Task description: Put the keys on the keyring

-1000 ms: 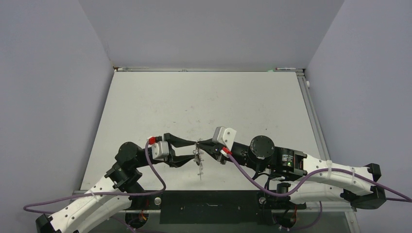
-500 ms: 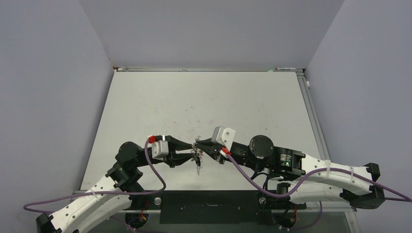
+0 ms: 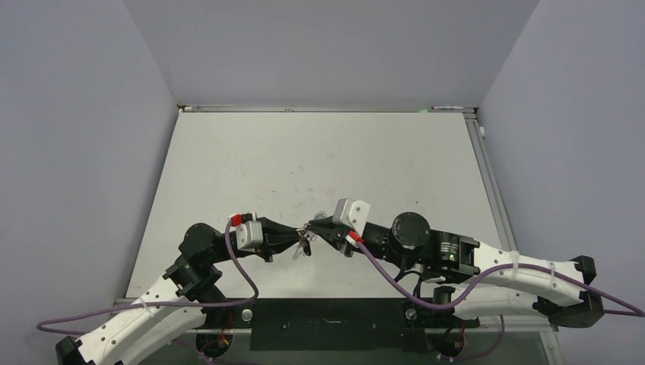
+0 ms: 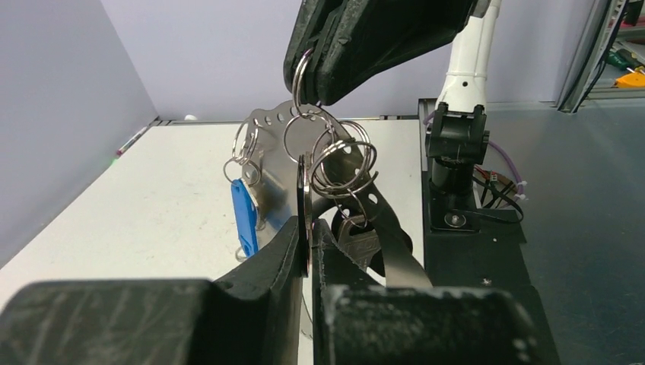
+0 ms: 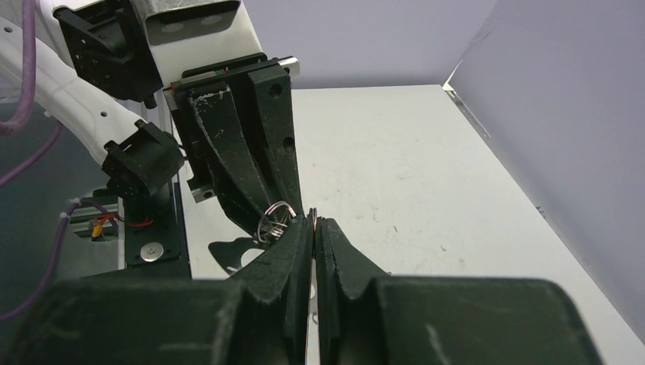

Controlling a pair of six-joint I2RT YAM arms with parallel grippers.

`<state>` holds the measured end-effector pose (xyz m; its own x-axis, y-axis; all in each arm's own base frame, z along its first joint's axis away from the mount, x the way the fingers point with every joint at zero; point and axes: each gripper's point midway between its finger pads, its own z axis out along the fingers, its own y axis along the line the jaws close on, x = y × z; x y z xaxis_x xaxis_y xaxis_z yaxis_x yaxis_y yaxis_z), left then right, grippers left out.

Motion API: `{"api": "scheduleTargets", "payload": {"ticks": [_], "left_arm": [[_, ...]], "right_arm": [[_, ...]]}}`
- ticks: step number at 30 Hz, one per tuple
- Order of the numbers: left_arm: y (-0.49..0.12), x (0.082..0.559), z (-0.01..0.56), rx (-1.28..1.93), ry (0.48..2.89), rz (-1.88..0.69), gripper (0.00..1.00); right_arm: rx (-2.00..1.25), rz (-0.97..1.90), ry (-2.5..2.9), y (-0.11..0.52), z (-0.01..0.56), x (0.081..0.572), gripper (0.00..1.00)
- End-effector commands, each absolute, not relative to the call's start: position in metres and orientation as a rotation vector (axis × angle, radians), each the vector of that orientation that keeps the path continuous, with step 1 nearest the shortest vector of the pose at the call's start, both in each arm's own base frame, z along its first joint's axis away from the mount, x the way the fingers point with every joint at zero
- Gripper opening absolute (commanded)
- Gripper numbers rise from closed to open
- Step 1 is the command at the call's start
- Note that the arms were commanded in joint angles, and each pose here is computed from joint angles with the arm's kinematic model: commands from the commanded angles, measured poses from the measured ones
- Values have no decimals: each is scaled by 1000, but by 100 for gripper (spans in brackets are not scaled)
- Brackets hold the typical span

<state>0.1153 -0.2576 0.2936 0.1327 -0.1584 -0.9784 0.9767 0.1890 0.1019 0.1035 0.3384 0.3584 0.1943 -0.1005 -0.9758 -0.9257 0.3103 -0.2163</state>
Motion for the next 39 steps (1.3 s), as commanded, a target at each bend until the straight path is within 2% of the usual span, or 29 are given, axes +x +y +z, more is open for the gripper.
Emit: {"api": "scheduleTargets", "payload": {"ticks": [1, 13, 24, 30, 35, 39], "left_arm": [[-250, 124, 312, 990, 1041, -966, 0], [-243, 137, 308, 991, 1075, -858, 0], [-250, 128, 305, 1033, 1052, -917, 0], [-244, 132, 308, 1012, 1051, -866, 0], [-243, 134, 308, 1012, 1060, -855, 0], [-243, 138, 306, 1004, 1076, -843, 0]], "right_arm": [[-1009, 808, 1215, 326, 378, 106, 5], [-978, 831, 1323, 308, 335, 104, 5], [-1028, 822, 1276, 316, 337, 102, 5], [-1038, 789, 1311, 318, 325, 106, 5], [-998, 778, 1352, 310, 317, 110, 38], [-967, 784, 1354, 302, 320, 110, 50]]}}
